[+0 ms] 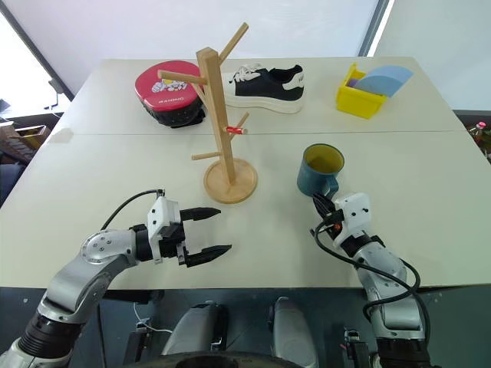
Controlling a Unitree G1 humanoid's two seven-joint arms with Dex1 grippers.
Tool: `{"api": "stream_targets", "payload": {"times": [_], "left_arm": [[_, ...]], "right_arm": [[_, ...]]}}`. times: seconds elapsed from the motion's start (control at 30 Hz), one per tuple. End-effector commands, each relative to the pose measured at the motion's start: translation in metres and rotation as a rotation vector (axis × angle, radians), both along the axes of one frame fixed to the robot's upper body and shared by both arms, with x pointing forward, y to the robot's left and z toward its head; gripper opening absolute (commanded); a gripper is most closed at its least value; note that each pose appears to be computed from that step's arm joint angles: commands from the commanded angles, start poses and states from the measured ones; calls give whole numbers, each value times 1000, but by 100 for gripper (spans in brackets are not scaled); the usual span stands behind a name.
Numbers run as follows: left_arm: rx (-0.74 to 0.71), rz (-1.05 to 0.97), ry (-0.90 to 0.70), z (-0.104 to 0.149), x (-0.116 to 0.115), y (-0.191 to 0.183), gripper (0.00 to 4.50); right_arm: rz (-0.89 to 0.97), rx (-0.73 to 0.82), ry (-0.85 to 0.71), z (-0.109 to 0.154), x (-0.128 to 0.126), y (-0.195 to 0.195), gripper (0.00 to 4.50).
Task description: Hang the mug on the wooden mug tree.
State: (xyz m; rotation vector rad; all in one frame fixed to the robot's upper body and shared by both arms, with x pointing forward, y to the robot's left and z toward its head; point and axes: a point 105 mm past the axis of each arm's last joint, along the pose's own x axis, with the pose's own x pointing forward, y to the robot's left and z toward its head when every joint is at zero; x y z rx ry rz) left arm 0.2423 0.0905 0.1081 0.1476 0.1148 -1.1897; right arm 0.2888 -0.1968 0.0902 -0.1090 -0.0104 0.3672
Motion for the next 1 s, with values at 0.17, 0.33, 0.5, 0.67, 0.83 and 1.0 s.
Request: {"api": "stream_targets", "payload": {"times": [0.17,0.33,0.5,0.67,0.83,1.0], "left_arm": [[-16,-25,-33,10,-5,-6,450],[-12,-28,-33,9,-4,-5,450],[-10,-31,-30,8,-3,-6,450],[-14,-40,-30,9,-1,-8,450],[-28,-61,-36,12,-2,-12,450],[-56,-76,-49,20,-5,-14,450]], "right_arm": [[-117,-9,-62,10,-1,-32,6],[-172,-14,-73,11,-3,-46,6],[-127,-70,-41,5,-13,-46,6],[-144,-45,-27,3,-20,-50,145],[-190,-36,-55,7,-17,-50,345],[-246,-6,-86,12,-5,-52,345]]}}
